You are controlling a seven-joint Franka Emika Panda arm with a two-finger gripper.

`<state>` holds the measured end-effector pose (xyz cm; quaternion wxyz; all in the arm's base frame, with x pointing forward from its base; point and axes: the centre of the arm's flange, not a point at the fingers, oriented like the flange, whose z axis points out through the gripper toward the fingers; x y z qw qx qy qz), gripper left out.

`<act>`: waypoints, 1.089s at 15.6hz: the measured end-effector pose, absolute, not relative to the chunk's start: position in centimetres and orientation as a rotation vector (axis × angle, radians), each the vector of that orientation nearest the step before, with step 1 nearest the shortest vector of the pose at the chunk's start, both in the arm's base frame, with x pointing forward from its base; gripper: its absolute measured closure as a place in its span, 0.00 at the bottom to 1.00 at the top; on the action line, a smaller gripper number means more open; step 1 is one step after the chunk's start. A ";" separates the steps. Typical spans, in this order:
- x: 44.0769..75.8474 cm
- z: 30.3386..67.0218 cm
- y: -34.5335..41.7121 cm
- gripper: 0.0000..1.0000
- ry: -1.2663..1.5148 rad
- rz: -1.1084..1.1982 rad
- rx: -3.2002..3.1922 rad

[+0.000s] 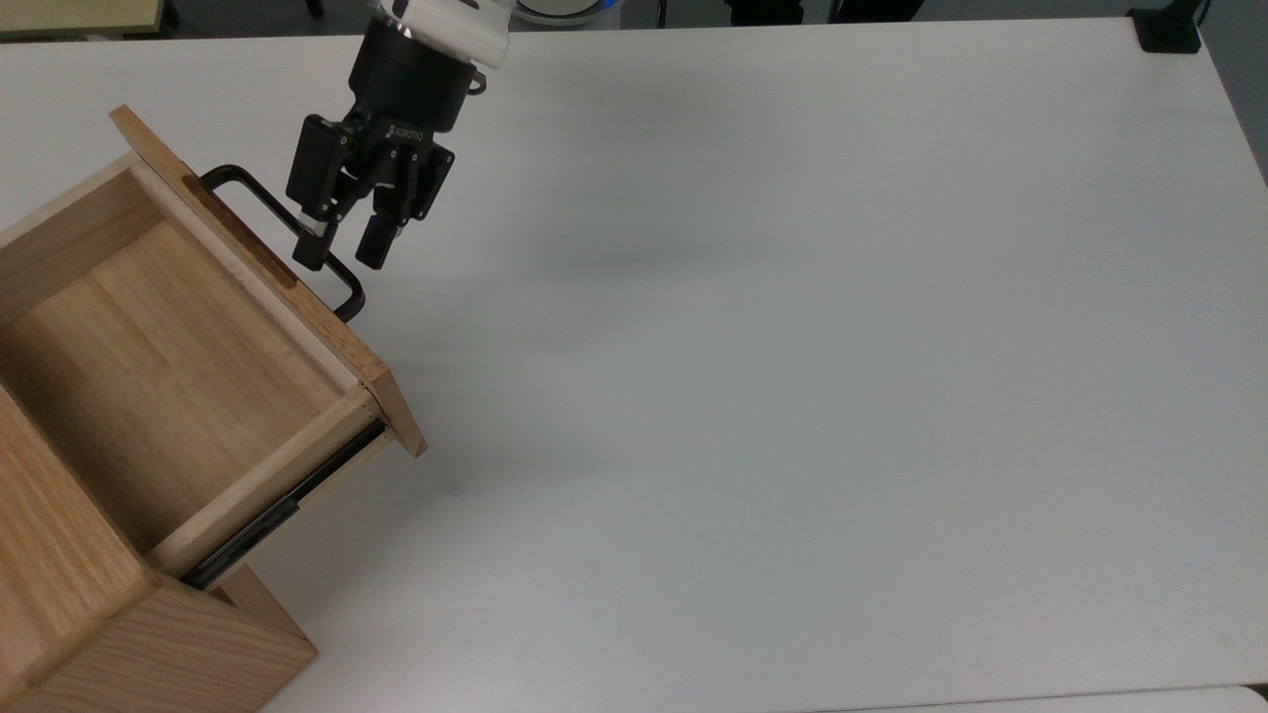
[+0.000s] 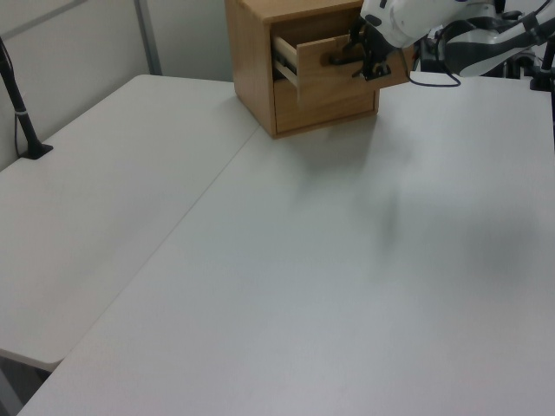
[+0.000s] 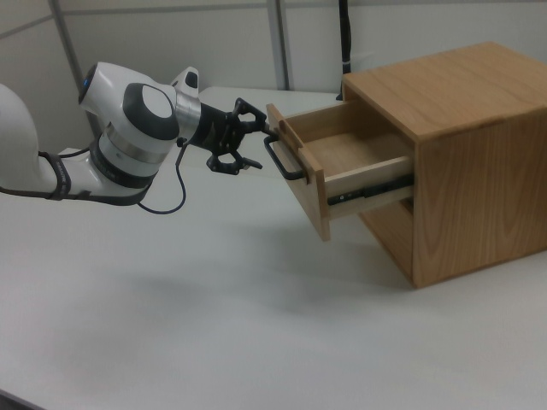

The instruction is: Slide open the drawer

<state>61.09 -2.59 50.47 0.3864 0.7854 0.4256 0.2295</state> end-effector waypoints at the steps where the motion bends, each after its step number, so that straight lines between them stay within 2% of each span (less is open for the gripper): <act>1: 61.0 50.7 -2.5 0.20 1.081 0.589 1.998; 3: 60.9 51.5 -2.4 0.01 1.063 0.609 2.007; 8: 60.4 54.1 -0.4 0.00 0.898 0.641 2.233; 11: 59.7 57.6 3.0 0.00 0.745 0.606 2.502; 17: 56.2 61.5 5.7 0.00 0.517 0.441 2.926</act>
